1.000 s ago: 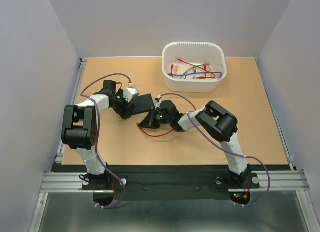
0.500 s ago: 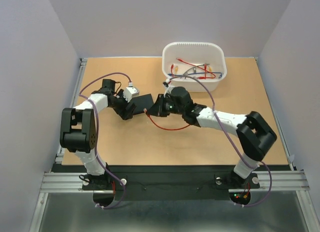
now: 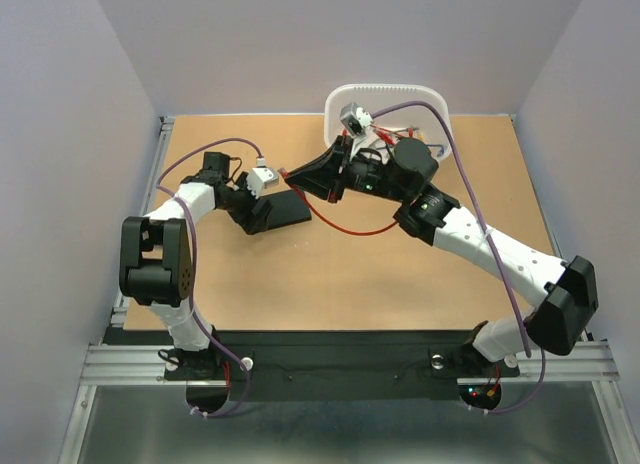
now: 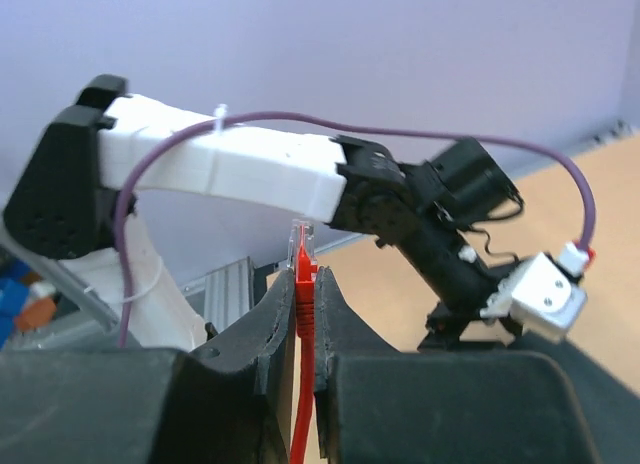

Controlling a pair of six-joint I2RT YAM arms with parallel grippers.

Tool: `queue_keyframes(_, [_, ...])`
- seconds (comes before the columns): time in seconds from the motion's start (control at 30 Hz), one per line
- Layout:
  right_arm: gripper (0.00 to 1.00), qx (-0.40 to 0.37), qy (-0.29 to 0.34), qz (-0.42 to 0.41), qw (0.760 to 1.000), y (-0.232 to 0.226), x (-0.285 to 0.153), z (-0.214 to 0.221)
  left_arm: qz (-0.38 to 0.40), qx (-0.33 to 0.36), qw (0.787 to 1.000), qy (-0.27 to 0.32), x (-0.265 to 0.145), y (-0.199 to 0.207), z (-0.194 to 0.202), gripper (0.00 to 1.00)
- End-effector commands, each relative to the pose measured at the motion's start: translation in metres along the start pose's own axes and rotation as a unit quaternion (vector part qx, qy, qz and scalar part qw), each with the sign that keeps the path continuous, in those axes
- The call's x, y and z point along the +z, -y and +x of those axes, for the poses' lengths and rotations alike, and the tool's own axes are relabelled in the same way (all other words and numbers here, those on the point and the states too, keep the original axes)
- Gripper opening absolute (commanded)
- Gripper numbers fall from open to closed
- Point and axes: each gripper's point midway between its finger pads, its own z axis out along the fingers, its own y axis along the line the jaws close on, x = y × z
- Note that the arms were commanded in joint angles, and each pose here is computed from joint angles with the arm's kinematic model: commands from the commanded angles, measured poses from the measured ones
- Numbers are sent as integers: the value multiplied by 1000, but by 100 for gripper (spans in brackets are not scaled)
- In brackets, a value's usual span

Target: Pull the plug from the switch port

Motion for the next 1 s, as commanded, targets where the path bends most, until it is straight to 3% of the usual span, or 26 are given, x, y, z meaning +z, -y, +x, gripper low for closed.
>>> queue_keyframes(0.0, [0,-135,58,-97,984,-47,-4,-59,-10,15,999,27,-19,-1,-27,92])
queue_keyframes(0.23, [0,-228,101,-122,961,-70,-7,-105,-11,15,999,30,-20,0,-29,92])
queue_keyframes(0.4, [0,-271,121,-90,951,-41,-7,-141,-16,20,999,28,-22,0,-28,92])
queue_keyframes(0.63, [0,-279,128,-5,952,70,-9,-183,-19,24,999,26,-23,1,-25,92])
queue_keyframes(0.77, [0,-311,166,49,934,132,-19,-228,-16,23,999,24,-22,2,-22,92])
queue_keyframes(0.97, [0,-305,175,120,929,247,-14,-217,-15,23,999,22,-21,3,-20,92])
